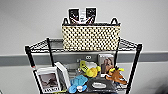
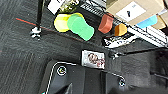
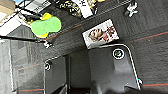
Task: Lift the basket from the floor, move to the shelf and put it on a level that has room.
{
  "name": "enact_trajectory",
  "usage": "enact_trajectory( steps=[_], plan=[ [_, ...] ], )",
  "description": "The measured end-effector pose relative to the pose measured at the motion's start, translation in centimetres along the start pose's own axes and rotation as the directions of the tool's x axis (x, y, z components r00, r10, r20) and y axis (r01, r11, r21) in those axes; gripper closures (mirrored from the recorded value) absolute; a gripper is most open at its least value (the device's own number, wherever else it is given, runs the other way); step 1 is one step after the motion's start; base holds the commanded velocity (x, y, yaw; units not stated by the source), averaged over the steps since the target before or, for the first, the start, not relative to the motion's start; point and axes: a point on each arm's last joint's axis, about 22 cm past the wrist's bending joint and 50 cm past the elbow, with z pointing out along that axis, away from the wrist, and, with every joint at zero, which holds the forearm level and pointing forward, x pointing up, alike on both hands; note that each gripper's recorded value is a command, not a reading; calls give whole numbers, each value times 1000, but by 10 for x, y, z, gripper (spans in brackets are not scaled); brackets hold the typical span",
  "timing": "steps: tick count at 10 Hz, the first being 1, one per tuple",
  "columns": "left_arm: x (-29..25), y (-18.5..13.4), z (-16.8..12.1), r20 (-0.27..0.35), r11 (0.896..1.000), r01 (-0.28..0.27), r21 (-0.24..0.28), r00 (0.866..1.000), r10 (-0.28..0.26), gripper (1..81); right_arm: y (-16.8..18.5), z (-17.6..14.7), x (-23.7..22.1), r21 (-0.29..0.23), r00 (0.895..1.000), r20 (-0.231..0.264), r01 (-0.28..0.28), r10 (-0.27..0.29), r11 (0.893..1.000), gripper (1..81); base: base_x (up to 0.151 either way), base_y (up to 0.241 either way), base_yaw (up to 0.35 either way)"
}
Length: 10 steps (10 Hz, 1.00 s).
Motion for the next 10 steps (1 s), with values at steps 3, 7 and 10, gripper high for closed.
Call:
enact_trajectory(
  steps=[3,7,10],
  plan=[
    [-18,0,25,11,1000,-17,14,1000,16,10,1,26,-31,-38,1000,19,1,0,999,10,0,0,0],
    [-51,-1,55,38,999,-30,38,999,29,10,-18,59,-46,-77,1000,7,17,-17,997,10,0,0,0],
    [-63,-3,79,37,996,-53,73,998,50,10,-20,76,-97,-108,999,36,38,-34,993,10,0,0,0]
  ],
)
